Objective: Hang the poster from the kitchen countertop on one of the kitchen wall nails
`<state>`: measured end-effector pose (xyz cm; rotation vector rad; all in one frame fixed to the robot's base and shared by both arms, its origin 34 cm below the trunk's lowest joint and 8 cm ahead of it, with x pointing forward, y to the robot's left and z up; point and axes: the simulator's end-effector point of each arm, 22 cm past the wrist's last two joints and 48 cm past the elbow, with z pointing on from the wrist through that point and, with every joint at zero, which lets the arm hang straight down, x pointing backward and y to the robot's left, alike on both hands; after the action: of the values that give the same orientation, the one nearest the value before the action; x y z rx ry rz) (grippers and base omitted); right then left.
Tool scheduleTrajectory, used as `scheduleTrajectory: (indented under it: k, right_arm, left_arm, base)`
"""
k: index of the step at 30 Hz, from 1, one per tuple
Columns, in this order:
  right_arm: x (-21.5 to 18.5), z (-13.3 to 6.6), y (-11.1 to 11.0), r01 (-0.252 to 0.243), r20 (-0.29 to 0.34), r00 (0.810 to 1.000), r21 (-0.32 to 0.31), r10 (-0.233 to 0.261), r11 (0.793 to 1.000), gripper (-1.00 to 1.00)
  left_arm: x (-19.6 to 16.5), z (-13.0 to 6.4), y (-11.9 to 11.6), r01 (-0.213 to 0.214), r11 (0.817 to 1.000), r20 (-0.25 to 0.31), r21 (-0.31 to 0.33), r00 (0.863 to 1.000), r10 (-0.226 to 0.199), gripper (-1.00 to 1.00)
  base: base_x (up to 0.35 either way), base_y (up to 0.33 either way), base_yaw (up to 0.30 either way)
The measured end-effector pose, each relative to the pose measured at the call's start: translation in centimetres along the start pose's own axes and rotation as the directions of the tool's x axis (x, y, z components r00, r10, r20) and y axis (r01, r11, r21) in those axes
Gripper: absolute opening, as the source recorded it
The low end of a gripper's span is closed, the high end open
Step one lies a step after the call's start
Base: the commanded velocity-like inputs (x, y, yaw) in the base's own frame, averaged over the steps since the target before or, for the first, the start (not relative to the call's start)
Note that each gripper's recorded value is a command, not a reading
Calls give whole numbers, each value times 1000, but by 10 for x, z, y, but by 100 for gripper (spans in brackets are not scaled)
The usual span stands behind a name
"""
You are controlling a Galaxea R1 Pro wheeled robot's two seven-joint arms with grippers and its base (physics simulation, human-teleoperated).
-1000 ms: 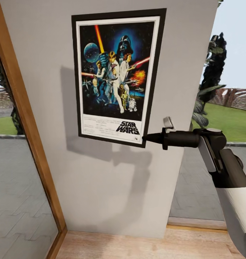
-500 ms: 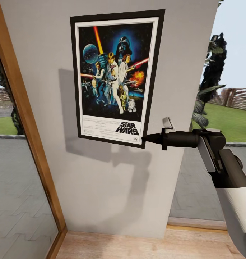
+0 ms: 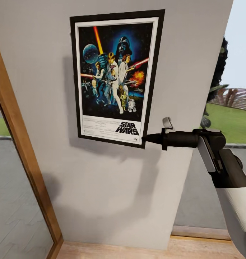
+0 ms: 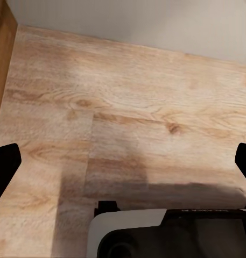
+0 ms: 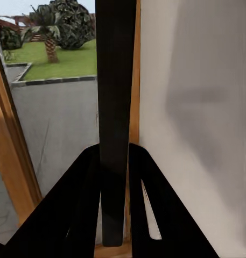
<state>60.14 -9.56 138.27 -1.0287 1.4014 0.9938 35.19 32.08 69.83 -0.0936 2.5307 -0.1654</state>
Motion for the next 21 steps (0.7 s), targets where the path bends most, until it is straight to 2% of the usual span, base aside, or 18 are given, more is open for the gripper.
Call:
scheduleTrajectory:
  k: [7,21]
  right_arm:
    - [0,0,0,0,0,1000,0,0,1000,-100]
    - [0,0,-1,-1,0,1000,0,1,1000,-100]
  left_arm:
    - [0,0,0,1,1000,0,-1,1000,-1,100]
    - [0,0,1,2,1000,0,-2,1000,-2,100]
  base:
    - [229,0,0]
    - [20,0,0]
